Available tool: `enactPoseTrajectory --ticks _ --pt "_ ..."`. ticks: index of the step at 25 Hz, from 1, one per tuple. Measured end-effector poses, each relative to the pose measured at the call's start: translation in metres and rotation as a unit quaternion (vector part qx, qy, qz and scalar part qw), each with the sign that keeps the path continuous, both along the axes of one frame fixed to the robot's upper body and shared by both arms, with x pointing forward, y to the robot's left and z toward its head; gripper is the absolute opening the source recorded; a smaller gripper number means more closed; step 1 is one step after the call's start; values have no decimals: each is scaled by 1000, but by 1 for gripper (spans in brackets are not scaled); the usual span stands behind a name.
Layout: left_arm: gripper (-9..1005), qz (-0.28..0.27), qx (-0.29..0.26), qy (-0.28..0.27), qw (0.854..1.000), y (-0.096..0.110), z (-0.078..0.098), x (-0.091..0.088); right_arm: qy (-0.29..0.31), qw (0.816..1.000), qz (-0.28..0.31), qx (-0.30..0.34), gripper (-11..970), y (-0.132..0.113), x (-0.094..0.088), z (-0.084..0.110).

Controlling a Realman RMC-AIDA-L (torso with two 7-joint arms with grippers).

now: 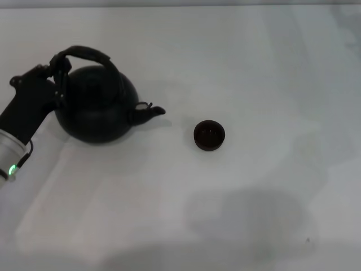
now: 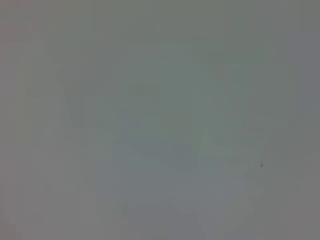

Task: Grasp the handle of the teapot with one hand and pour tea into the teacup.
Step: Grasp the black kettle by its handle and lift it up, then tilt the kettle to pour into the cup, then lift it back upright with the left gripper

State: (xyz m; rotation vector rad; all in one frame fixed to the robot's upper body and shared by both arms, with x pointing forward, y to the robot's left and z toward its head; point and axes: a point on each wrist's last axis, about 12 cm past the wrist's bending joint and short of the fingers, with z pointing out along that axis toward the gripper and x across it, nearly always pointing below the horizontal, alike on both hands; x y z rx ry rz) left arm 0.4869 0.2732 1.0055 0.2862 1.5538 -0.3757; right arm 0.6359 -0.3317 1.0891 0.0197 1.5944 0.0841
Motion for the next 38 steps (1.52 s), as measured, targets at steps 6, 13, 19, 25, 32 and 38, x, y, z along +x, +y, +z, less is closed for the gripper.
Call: enactPoseTrajectory --ticks 6,13,19,25,32,38 --pt "112 -18 -1 -33 999 -7 13 16 0 1000 1 1 860 1 0 -1" --pt "111 -42 59 -83 994 -19 24 30 1 1000 1 1 861 1 0 -1" --pt "111 -72 143 -145 976 -38 29 35 3 1000 0 4 861 1 -2 -2" --pt "109 -94 175 -164 966 -46 30 37 5 1000 0 6 861 1 -3 -4" --pt "107 -113 207 -184 954 -53 30 36 7 1000 -1 7 861 1 -5 -6" --pt "106 -117 251 -212 937 -63 30 37 6 1000 -3 9 861 -1 -7 -7"
